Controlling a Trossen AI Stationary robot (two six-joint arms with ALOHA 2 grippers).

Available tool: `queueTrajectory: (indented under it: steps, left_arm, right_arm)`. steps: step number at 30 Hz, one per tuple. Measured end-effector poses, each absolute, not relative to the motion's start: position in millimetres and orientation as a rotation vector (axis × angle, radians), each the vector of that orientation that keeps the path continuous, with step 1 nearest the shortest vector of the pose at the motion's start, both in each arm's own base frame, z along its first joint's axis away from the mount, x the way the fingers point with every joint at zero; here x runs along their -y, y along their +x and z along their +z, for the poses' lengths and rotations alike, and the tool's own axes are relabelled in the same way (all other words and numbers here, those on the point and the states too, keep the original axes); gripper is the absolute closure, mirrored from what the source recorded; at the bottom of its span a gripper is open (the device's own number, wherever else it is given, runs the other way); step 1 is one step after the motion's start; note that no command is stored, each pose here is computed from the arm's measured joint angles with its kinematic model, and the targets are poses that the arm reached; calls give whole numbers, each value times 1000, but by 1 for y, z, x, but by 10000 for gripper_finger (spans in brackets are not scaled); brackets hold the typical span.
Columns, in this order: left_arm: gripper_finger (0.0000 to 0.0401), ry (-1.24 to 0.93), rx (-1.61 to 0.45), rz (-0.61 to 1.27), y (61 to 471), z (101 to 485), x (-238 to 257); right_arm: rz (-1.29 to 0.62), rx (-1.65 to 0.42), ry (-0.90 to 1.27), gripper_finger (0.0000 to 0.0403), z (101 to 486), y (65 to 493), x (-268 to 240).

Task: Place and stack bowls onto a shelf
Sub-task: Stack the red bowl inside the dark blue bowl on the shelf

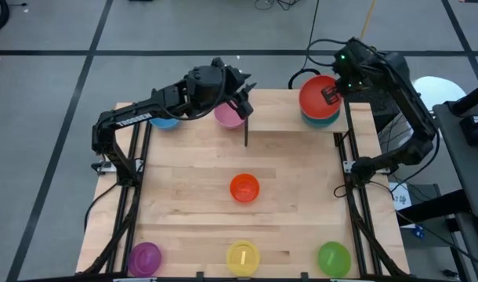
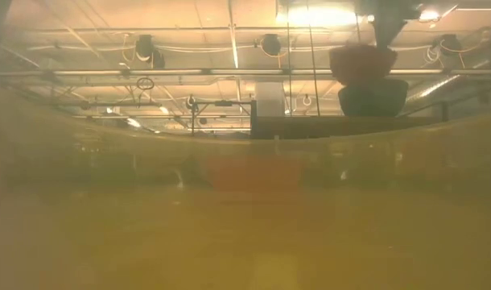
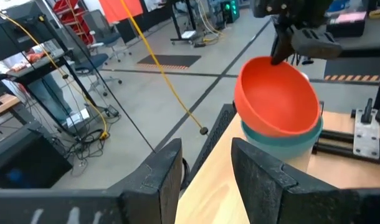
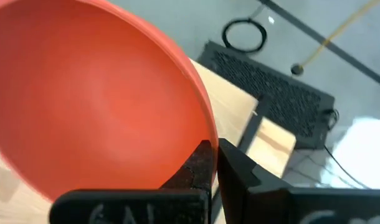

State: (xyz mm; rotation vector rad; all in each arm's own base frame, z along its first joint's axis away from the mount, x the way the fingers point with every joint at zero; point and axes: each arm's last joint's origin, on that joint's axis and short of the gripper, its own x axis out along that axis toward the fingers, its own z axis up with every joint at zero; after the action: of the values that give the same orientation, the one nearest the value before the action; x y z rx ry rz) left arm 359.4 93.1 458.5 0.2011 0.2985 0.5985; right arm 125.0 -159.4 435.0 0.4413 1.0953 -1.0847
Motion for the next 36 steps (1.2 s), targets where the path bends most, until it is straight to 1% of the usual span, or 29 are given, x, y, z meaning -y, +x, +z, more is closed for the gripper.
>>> queueTrajectory:
  steps: [5,10,17,22,32,36]
  left_arm:
    - [256,202,-307,597,359,458,-93]
    - [256,202,-308,597,359,458,-93]
    - [256,202,-304,598,359,458,-93]
    - [256,202,-304,598,359,458,-93]
    - [256,202,-306,598,359,458,-93]
    - [256,202,-304,598,359,458,-93]
  right_arm:
    - [-1101,-1185,487,403,414,122,169]
    - [-1062,-1279,480,403,395,121,174]
    - [-1028,-1293,427,394,385,126,179]
    - [-999,-1284,358,367,383,128,184]
    - [-1045,-1264,212,280,390,129,187]
    - [-1019,-1220,223,264,394,127,182]
